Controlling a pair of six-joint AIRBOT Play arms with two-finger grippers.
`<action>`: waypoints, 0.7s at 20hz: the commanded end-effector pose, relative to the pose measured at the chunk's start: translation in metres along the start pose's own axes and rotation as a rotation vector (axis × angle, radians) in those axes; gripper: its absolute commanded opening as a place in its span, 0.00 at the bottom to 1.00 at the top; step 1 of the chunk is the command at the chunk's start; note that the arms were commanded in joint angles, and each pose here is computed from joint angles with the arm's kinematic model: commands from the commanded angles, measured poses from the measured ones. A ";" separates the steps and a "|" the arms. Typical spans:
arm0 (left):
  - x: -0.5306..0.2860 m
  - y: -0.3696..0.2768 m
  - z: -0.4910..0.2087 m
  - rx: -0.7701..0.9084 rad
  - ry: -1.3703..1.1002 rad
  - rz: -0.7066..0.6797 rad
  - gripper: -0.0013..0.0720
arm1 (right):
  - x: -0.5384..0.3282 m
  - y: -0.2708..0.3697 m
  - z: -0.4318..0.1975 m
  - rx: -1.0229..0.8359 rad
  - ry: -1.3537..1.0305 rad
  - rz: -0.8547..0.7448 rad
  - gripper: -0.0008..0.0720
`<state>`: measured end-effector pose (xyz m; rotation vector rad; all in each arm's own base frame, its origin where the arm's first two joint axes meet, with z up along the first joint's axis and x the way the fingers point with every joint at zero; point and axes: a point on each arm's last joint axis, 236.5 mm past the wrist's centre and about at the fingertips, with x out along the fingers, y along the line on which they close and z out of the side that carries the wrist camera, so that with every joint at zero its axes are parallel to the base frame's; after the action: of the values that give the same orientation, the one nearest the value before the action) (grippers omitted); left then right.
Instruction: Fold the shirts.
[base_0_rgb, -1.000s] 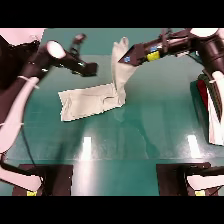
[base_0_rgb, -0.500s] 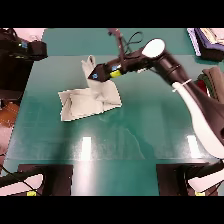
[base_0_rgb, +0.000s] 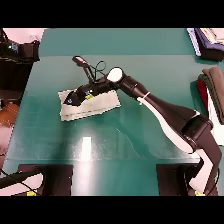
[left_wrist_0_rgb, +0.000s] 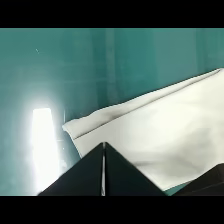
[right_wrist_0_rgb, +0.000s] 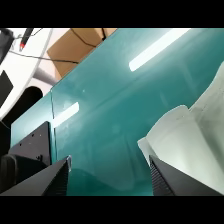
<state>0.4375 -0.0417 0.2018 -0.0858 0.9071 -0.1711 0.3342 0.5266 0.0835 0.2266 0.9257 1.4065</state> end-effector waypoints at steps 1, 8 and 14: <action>-0.001 0.001 -0.006 0.002 0.024 0.001 0.05 | -0.029 -0.026 -0.014 0.012 0.132 -0.055 0.80; -0.001 -0.002 -0.006 0.005 0.023 -0.012 0.05 | -0.209 -0.192 -0.059 0.423 0.191 -0.460 0.81; -0.001 -0.006 -0.005 0.002 0.021 -0.029 0.05 | -0.210 -0.230 -0.106 0.707 0.086 -0.369 0.88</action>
<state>0.4325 -0.0459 0.1993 -0.0895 0.9292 -0.1929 0.4557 0.2608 -0.0238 0.3492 1.3999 0.7774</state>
